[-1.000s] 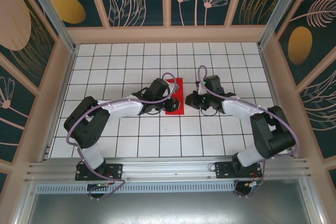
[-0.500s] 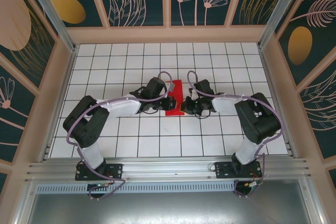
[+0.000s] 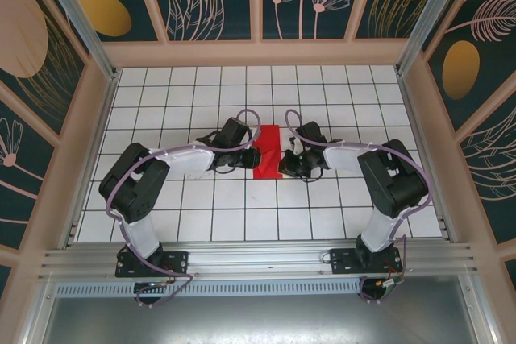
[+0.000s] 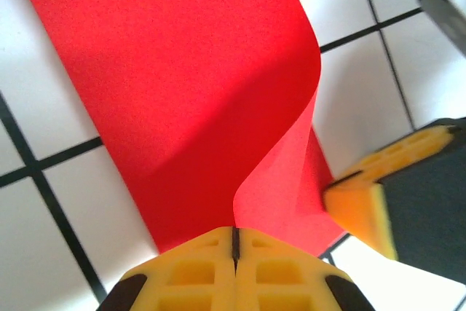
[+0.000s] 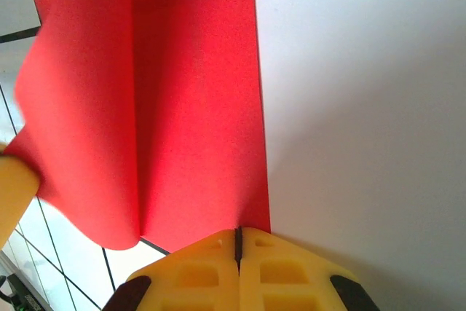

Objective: Fold a paper plane with a square sheet of paper (fold left side to right side)
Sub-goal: Fold the triangle a second time at the center of the table.

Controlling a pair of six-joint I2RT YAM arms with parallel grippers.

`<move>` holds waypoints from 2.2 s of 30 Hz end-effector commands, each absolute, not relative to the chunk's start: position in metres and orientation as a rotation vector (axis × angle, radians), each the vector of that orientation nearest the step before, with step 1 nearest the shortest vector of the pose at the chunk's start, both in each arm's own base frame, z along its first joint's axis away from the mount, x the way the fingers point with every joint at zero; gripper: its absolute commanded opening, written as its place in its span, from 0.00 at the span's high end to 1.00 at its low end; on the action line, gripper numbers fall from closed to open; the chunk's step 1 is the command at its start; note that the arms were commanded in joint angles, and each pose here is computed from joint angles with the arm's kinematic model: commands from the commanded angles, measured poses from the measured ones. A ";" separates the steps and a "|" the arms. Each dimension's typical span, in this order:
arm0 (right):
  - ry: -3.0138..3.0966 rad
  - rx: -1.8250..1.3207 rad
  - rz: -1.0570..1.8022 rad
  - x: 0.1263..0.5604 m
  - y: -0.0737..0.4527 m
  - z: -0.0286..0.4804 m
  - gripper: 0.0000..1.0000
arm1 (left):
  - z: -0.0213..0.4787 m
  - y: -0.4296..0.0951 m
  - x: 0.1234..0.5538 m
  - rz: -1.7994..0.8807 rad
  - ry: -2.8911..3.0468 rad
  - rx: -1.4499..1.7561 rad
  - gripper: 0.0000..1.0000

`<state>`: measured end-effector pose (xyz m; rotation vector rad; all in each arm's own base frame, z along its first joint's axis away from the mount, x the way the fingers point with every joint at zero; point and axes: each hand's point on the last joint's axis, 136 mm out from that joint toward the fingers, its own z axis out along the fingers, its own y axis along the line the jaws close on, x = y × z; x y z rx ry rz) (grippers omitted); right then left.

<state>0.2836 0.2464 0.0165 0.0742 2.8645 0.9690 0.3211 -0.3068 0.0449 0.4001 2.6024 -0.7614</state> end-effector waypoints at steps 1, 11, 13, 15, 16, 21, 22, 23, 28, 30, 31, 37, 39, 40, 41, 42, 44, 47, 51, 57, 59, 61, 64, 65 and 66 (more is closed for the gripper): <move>2.951 0.064 0.884 0.272 0.239 0.001 1.00 | 0.037 -0.301 0.333 -0.667 2.614 0.433 1.00; 2.964 0.048 0.859 0.271 0.238 -0.002 1.00 | 0.023 -0.297 0.345 -0.563 2.626 0.454 1.00; 2.965 0.044 0.858 0.270 0.238 -0.002 1.00 | 0.021 -0.297 0.347 -0.563 2.624 0.455 1.00; 2.964 0.041 0.859 0.270 0.239 -0.001 1.00 | 0.021 -0.297 0.348 -0.560 2.624 0.453 1.00; 2.966 0.042 0.857 0.271 0.238 -0.001 1.00 | 0.020 -0.298 0.349 -0.560 2.623 0.455 1.00; 2.967 0.038 0.857 0.271 0.239 -0.001 1.00 | 0.019 -0.297 0.353 -0.542 2.618 0.453 1.00; 2.966 0.038 0.857 0.271 0.239 -0.001 1.00 | 0.020 -0.297 0.353 -0.539 2.618 0.451 1.00; 2.967 0.039 0.855 0.271 0.239 -0.001 1.00 | 0.020 -0.298 0.354 -0.541 2.614 0.453 1.00; 2.968 0.036 0.852 0.271 0.239 -0.001 1.00 | 0.020 -0.298 0.357 -0.528 2.612 0.449 1.00; 2.967 0.036 0.854 0.271 0.239 0.000 1.00 | 0.020 -0.297 0.358 -0.523 2.610 0.447 1.00; 2.970 0.036 0.853 0.270 0.239 -0.001 1.00 | 0.020 -0.297 0.358 -0.521 2.613 0.449 1.00; 2.970 0.035 0.852 0.271 0.239 -0.001 1.00 | 0.016 -0.294 0.356 -0.505 2.623 0.449 1.00; 2.970 0.035 0.852 0.271 0.239 -0.001 1.00 | 0.015 -0.293 0.355 -0.501 2.627 0.450 1.00; 2.972 0.032 0.851 0.270 0.239 -0.001 1.00 | 0.014 -0.292 0.354 -0.499 2.630 0.451 1.00; 2.975 0.034 0.850 0.270 0.239 -0.002 0.99 | 0.013 -0.292 0.354 -0.497 2.632 0.452 1.00; 2.973 0.032 0.851 0.270 0.239 -0.002 1.00 | 0.012 -0.291 0.353 -0.497 2.635 0.453 1.00; 2.972 0.031 0.851 0.271 0.240 -0.002 1.00 | 0.010 -0.291 0.352 -0.500 2.639 0.454 1.00; 2.974 0.029 0.855 0.271 0.240 -0.002 1.00 | 0.005 -0.291 0.350 -0.507 2.647 0.458 1.00; 2.970 0.023 0.861 0.272 0.241 -0.001 0.99 | -0.001 -0.291 0.348 -0.506 2.658 0.462 1.00; 2.948 0.011 0.885 0.274 0.244 0.004 0.98 | -0.008 -0.288 0.345 -0.492 2.678 0.468 1.00; 2.893 0.004 0.933 0.280 0.248 0.015 0.97 | -0.009 -0.288 0.343 -0.495 2.682 0.472 1.00; 2.810 -0.002 1.025 0.289 0.254 0.036 0.95 | -0.010 -0.288 0.341 -0.501 2.686 0.474 1.00; 2.688 0.013 1.123 0.303 0.254 0.066 0.90 | -0.012 -0.288 0.339 -0.513 2.694 0.479 1.00; 2.660 0.026 1.146 0.307 0.254 0.073 0.90 | -0.012 -0.289 0.338 -0.518 2.696 0.478 1.00; 2.632 0.041 1.172 0.311 0.254 0.078 0.89 | -0.013 -0.289 0.337 -0.521 2.698 0.481 1.00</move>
